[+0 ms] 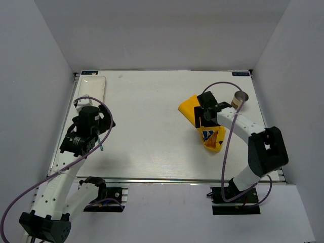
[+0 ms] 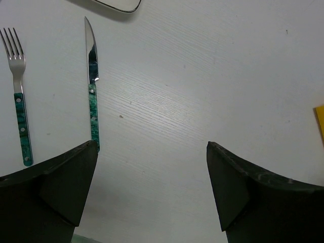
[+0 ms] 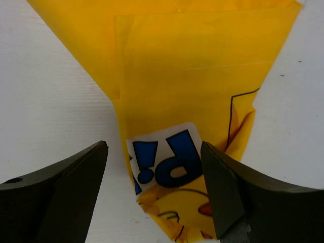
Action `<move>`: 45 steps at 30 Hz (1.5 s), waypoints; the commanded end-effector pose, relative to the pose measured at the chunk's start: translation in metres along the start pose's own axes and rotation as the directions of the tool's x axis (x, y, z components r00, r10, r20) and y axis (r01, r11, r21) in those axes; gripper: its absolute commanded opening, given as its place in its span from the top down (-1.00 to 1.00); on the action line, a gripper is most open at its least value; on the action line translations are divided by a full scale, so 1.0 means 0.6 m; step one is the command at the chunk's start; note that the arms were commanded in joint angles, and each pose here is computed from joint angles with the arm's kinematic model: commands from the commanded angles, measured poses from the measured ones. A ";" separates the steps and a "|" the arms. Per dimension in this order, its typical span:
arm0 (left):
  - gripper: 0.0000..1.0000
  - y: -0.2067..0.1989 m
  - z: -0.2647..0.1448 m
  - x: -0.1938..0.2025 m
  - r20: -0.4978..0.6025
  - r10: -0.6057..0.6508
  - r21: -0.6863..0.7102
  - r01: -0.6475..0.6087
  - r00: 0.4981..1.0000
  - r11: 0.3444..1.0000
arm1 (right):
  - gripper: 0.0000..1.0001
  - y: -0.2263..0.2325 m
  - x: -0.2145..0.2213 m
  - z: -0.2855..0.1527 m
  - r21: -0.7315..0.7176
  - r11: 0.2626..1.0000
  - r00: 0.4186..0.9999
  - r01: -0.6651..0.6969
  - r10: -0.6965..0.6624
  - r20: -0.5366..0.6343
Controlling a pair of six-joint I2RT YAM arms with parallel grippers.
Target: Set the dinner table for one person
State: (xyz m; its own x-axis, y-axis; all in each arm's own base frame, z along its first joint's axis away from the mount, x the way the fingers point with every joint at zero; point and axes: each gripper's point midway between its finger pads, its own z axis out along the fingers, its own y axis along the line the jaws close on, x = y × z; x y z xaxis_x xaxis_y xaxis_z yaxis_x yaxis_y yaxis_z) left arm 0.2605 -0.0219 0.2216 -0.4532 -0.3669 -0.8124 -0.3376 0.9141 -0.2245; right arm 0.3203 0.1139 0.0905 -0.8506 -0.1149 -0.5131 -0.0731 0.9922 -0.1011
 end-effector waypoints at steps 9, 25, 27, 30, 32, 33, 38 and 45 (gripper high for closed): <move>-0.96 -0.015 -0.005 -0.014 0.011 0.000 0.044 -0.001 1.000 0.999 | -0.41 0.032 0.030 0.050 -0.018 0.996 0.996 0.083 -0.083 -0.042; -0.96 -0.023 -0.002 -0.009 -0.003 0.014 0.068 -0.014 1.000 0.998 | 0.47 0.008 0.053 0.048 0.232 0.967 0.994 0.108 -0.105 -0.025; -0.96 -0.024 -0.003 -0.010 -0.001 0.015 0.070 -0.014 1.000 0.997 | 0.69 0.005 0.045 0.044 0.251 0.962 0.994 0.106 -0.106 -0.014; -0.96 -0.024 -0.004 -0.010 -0.001 0.016 0.074 -0.015 1.000 0.997 | 0.80 0.008 0.045 0.044 0.249 0.963 0.994 0.105 -0.105 -0.013; -0.96 -0.024 -0.005 -0.011 0.002 0.015 0.077 -0.015 1.000 0.997 | 0.64 0.019 0.047 0.041 0.213 0.971 0.994 0.105 -0.104 -0.014; -0.96 -0.025 -0.005 -0.010 -0.001 0.015 0.079 -0.014 1.000 0.997 | 0.43 0.022 0.049 0.042 0.204 0.974 0.995 0.098 -0.097 -0.014; -0.96 -0.027 -0.005 -0.010 -0.002 0.017 0.084 -0.017 1.000 0.996 | 0.54 0.031 0.058 0.049 0.181 0.979 0.995 0.097 -0.095 -0.022; -0.96 -0.026 -0.007 -0.009 0.001 0.018 0.085 -0.018 1.000 0.996 | 1.00 0.069 0.047 0.043 0.067 0.995 0.997 0.075 -0.075 0.001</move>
State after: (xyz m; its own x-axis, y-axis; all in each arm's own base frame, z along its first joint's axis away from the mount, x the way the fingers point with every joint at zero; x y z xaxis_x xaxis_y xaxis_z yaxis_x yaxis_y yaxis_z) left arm 0.2631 -0.0335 0.2191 -0.4877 -0.3476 -0.8008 -0.2774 0.9315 -0.2354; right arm 0.2980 0.1263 0.0382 -0.8664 -0.2173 -0.4495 -0.0856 0.9517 -0.2950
